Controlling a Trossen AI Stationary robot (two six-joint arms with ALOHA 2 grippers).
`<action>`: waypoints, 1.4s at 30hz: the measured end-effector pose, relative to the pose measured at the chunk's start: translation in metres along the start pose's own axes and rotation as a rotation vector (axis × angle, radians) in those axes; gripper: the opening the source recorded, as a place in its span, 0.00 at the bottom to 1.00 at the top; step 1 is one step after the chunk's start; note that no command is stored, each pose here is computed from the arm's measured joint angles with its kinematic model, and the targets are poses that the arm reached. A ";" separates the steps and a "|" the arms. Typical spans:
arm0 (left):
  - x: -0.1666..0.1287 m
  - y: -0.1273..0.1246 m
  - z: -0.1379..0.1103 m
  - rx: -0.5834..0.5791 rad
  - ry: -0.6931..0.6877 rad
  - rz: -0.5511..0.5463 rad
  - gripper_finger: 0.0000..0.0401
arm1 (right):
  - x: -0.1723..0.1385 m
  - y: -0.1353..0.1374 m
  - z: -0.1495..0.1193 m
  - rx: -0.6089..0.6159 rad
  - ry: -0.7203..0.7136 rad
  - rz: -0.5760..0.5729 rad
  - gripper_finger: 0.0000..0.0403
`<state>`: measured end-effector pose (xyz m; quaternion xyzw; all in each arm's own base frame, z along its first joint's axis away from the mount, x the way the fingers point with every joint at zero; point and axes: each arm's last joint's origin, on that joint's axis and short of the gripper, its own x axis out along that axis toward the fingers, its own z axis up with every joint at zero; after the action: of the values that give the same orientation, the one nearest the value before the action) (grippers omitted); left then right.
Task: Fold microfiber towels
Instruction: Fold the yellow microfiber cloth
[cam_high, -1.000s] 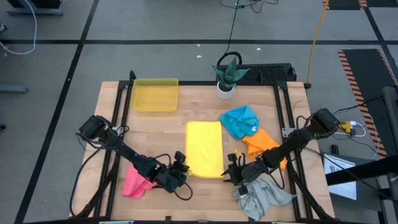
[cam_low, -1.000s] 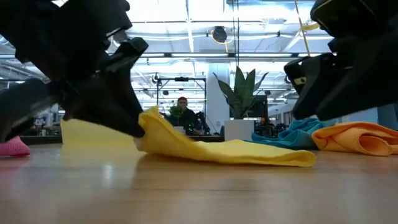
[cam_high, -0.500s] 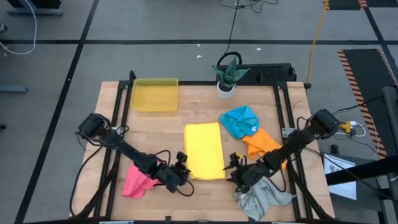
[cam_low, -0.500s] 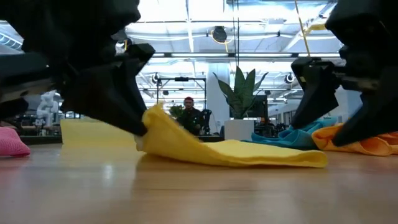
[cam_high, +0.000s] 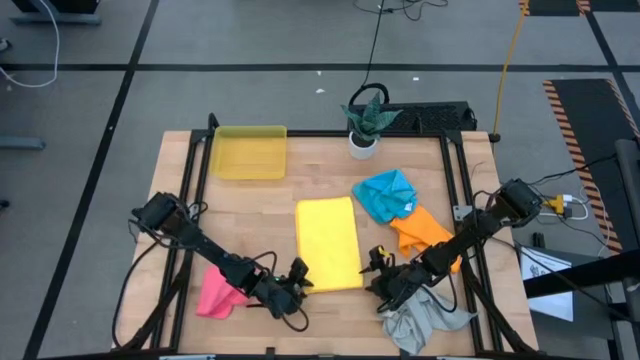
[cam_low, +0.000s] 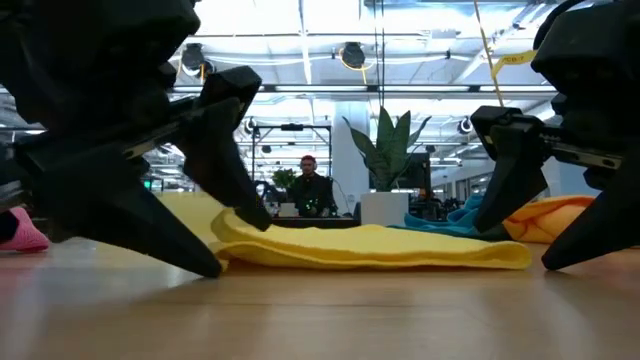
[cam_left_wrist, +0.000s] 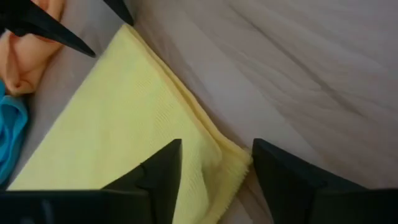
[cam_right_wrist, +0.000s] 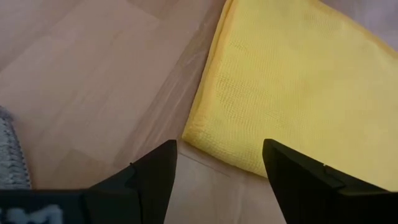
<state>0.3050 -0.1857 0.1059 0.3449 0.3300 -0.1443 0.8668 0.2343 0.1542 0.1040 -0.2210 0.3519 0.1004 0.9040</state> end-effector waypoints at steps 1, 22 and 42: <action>0.001 0.000 0.000 0.001 0.002 0.003 0.52 | 0.000 0.000 0.000 0.001 0.000 0.000 0.57; -0.020 0.011 -0.001 -0.157 0.122 0.277 0.04 | 0.016 0.007 -0.003 -0.170 -0.036 -0.074 0.53; -0.030 0.020 -0.001 -0.347 0.124 0.501 0.02 | 0.027 0.011 -0.005 -0.318 -0.072 -0.145 0.45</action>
<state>0.2918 -0.1702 0.1357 0.2704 0.3069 0.1536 0.8995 0.2477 0.1622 0.0789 -0.3823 0.2821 0.0972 0.8745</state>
